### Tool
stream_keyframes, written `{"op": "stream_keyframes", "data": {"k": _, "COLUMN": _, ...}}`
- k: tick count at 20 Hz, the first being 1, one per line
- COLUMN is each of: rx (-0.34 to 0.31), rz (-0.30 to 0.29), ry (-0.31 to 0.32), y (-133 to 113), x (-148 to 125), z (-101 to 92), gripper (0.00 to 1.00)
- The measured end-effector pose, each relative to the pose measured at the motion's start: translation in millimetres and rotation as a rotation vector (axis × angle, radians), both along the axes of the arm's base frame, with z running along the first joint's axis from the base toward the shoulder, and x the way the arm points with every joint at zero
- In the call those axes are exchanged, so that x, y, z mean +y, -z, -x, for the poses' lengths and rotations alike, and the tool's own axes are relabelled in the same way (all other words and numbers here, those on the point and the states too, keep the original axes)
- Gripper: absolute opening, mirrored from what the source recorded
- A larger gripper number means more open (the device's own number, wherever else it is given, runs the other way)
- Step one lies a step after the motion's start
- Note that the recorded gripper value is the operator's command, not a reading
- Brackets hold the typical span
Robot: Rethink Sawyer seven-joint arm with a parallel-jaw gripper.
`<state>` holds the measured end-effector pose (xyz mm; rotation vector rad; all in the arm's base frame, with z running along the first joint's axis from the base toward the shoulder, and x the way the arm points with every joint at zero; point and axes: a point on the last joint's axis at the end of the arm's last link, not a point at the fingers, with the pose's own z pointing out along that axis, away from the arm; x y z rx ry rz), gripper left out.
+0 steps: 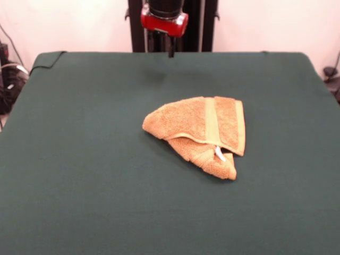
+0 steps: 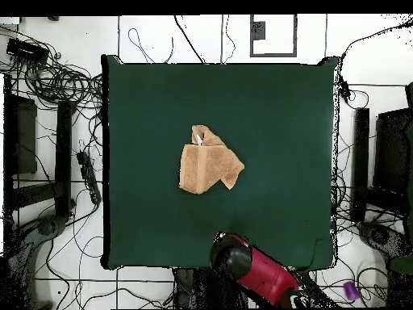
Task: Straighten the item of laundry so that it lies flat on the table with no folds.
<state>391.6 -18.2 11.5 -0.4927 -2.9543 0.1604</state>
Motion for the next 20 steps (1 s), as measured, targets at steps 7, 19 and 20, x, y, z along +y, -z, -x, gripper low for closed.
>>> {"op": "stream_keyframes", "data": {"k": 7, "rx": 0.011, "rz": -0.007, "ry": 0.009, "y": 5, "x": 4, "z": 1.4, "gripper": 1.0}}
{"op": "stream_keyframes", "data": {"k": 19, "rx": -0.006, "rz": -0.016, "ry": 0.037, "y": -28, "x": 23, "z": -24.5, "gripper": 1.0}}
{"op": "stream_keyframes", "data": {"k": 20, "rx": -0.003, "rz": -0.019, "ry": 0.04, "y": -31, "x": 24, "z": -25.6, "gripper": 1.0}}
